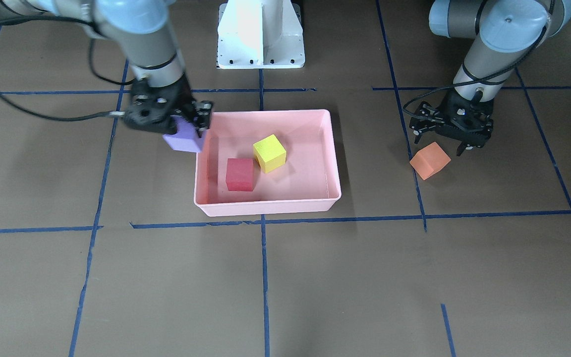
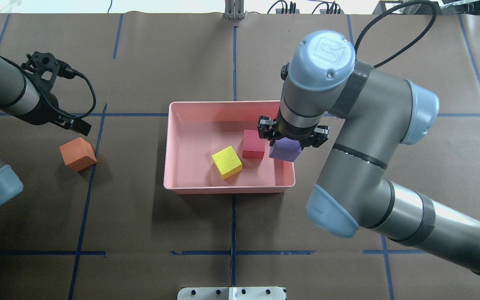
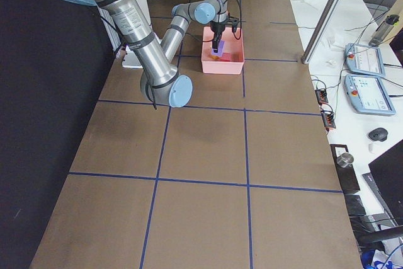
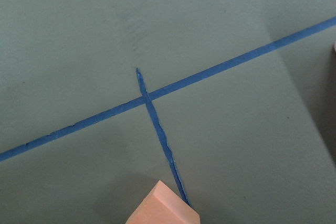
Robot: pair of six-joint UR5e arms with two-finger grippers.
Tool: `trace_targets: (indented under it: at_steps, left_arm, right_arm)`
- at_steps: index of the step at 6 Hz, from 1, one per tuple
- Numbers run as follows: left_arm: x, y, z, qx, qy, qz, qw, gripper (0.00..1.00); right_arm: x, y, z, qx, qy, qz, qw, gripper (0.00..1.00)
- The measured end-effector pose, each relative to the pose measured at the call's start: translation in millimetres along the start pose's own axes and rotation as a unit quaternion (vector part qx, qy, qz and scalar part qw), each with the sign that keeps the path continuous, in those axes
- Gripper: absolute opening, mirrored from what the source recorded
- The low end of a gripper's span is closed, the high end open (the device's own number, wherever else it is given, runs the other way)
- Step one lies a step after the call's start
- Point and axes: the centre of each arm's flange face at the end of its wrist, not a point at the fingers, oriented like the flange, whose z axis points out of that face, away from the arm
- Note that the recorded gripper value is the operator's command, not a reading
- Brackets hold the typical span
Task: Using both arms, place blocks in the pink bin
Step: 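Drop the purple cube into the bin while the left arm reaches toward the orange cube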
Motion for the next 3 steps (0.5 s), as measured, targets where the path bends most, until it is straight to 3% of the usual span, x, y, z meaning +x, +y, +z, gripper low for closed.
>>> trace_targets:
  at_steps: [1, 3]
  left_arm:
    - [-6, 4, 5, -0.005, -0.004, -0.02, 0.9998, 1.0]
    - [-24, 20, 19, -0.02, -0.019, -0.072, 0.9971, 1.0]
  right_arm:
    - [-12, 12, 0, 0.002, -0.004, -0.002, 1.0, 1.0]
    - [-4, -2, -7, 0.006, -0.004, -0.005, 1.0, 1.0]
